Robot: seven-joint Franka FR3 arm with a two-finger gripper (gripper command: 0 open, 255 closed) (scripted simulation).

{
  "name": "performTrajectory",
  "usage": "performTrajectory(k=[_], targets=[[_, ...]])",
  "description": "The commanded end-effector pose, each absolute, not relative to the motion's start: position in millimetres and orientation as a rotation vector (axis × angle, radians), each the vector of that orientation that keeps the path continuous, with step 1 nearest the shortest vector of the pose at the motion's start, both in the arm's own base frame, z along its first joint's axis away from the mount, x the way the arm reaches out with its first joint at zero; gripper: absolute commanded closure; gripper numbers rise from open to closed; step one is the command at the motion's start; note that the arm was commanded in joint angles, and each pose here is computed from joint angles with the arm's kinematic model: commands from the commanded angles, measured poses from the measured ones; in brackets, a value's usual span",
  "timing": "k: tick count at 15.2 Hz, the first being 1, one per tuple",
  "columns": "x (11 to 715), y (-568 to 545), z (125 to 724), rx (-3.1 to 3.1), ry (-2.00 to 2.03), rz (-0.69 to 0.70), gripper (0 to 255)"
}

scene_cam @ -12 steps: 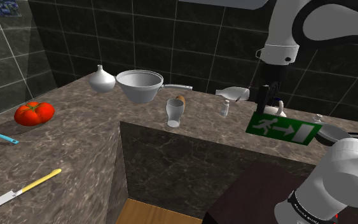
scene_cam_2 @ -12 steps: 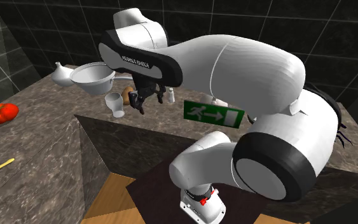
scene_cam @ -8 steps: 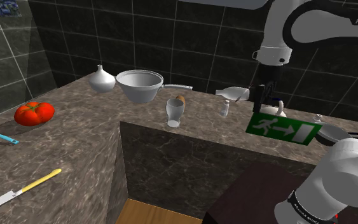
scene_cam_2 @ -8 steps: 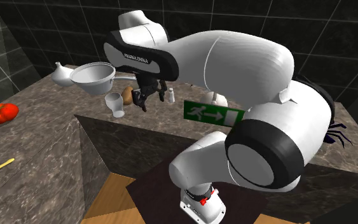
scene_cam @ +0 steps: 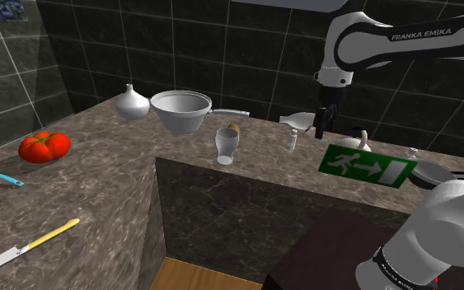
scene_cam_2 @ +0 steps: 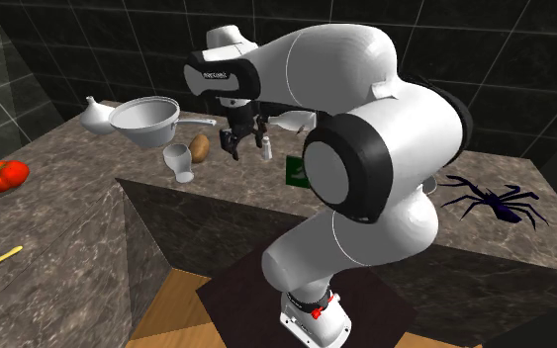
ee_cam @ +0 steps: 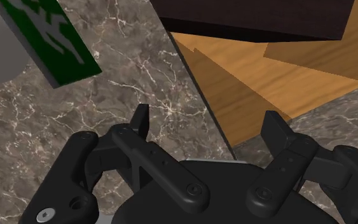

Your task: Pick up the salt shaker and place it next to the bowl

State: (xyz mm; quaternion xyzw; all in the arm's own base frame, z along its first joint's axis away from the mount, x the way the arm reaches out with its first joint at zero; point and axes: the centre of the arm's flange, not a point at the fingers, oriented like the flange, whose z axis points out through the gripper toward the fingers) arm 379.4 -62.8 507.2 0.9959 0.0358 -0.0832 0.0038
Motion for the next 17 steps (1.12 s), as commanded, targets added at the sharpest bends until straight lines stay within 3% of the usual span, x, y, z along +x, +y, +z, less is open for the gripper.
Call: performTrajectory(k=[1,17], targets=[[395.9,-82.7,495.8,3.124,0.117,-0.267,0],[532.8,-230.0,411.0,3.152,0.148,-0.324,0]])
